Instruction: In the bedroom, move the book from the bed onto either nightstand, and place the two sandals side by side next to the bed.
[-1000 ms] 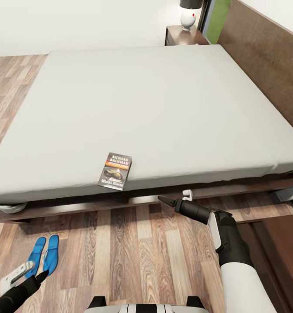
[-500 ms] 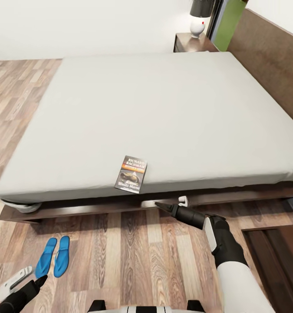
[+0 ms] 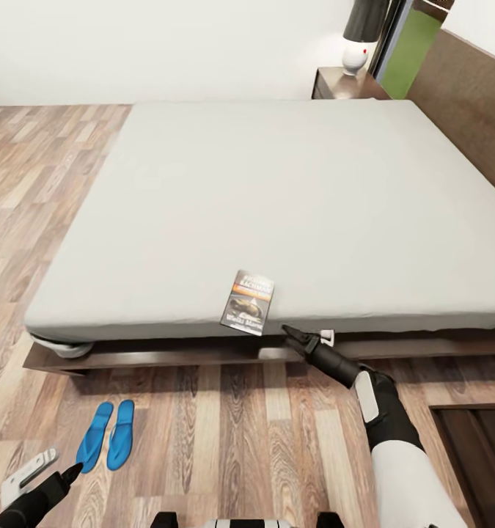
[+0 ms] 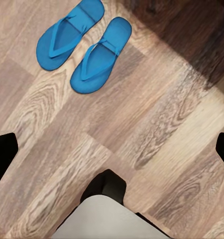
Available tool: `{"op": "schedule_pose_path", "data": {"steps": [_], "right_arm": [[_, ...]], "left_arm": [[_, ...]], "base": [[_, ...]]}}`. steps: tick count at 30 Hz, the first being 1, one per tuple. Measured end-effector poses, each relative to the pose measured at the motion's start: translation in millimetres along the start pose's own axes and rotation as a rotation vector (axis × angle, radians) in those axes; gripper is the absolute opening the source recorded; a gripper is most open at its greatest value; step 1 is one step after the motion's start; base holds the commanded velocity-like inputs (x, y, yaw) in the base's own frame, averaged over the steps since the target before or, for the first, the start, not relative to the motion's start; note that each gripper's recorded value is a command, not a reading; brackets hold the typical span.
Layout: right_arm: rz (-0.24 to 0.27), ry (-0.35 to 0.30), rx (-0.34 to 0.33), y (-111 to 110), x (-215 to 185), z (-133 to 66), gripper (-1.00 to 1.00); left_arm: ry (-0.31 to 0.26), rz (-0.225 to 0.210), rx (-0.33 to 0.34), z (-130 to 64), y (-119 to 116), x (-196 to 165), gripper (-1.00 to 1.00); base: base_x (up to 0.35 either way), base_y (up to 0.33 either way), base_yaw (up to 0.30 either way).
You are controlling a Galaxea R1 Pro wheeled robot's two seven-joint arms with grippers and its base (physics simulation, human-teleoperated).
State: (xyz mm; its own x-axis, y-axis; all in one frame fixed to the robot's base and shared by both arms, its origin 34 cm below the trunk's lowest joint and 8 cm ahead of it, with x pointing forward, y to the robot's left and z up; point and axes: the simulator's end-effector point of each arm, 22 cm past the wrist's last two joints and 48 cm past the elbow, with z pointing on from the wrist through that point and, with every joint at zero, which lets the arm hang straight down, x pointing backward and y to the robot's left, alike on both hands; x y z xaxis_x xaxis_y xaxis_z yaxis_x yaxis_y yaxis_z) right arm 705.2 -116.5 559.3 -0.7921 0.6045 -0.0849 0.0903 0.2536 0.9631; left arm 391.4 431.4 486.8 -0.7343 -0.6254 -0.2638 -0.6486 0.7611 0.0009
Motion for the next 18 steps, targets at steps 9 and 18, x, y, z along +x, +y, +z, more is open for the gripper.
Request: {"op": "schedule_pose_path", "data": {"steps": [9,18], "right_arm": [[0.048,-0.108,0.038,-15,-24,-18.8,1.0],[0.095,-0.134,0.092,-48,-17,-22.4,1.0]], "left_arm": [[0.002,0.0,0.028,-2.4,-10,1,1.0],[0.018,-0.026,0.041,8.2,-17,14,1.0]], "base": [[0.001,0.001,0.065],[0.0,0.0,0.006]]}}
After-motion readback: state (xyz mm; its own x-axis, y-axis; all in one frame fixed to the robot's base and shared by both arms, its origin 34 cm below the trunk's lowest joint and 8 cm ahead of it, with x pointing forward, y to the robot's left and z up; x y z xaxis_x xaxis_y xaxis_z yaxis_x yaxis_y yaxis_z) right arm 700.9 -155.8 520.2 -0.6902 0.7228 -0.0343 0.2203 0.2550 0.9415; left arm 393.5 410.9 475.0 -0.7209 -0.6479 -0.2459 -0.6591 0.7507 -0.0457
